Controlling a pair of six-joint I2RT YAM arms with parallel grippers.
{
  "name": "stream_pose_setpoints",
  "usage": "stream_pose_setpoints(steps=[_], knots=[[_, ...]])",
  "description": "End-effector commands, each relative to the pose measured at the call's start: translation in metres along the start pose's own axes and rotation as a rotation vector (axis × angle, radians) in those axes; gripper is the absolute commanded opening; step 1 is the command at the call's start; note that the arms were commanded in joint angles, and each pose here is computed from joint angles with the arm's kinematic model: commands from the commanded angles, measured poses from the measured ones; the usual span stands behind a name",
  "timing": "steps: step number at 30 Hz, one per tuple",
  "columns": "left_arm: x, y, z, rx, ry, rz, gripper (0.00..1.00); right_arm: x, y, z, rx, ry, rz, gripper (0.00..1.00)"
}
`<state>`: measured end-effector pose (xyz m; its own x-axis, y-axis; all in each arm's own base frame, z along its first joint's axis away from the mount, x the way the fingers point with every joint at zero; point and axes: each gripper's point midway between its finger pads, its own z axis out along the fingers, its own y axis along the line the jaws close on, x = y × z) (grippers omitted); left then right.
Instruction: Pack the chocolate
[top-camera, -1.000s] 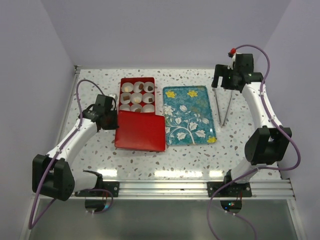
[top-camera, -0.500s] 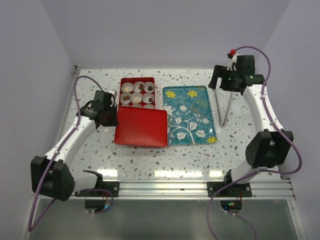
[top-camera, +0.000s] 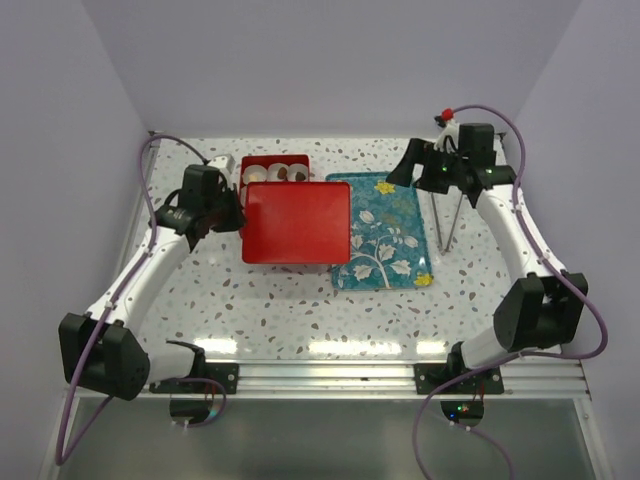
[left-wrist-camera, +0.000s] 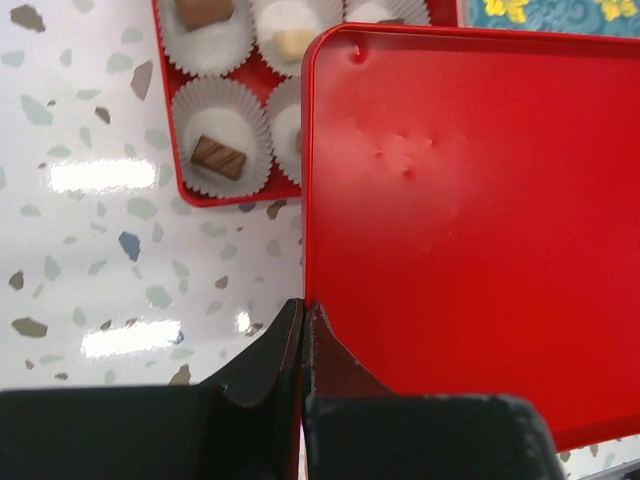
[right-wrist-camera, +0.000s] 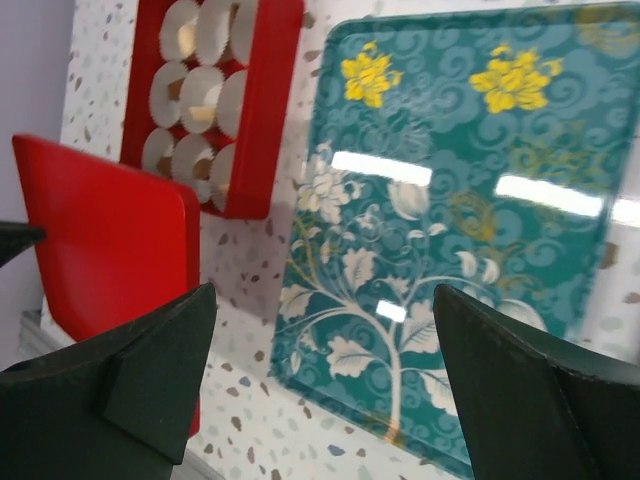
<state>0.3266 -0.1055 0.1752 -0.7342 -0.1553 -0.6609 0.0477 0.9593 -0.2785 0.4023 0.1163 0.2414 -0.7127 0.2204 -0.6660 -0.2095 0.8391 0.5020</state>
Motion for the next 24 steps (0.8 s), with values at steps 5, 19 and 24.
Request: stream_pose_setpoints(steps=[5,19,24], knots=[[-0.055,-0.040,-0.003,0.160,-0.152,-0.028,0.00,0.039,0.092,0.015,-0.252,0.051,-0.053,0.92],[-0.065,-0.045,-0.008,0.184,-0.196,-0.032,0.00,0.069,0.121,0.033,-0.355,0.121,-0.074,0.91],[-0.067,-0.050,-0.011,0.216,-0.217,-0.045,0.00,0.079,0.141,0.035,-0.445,0.144,-0.083,0.85]])
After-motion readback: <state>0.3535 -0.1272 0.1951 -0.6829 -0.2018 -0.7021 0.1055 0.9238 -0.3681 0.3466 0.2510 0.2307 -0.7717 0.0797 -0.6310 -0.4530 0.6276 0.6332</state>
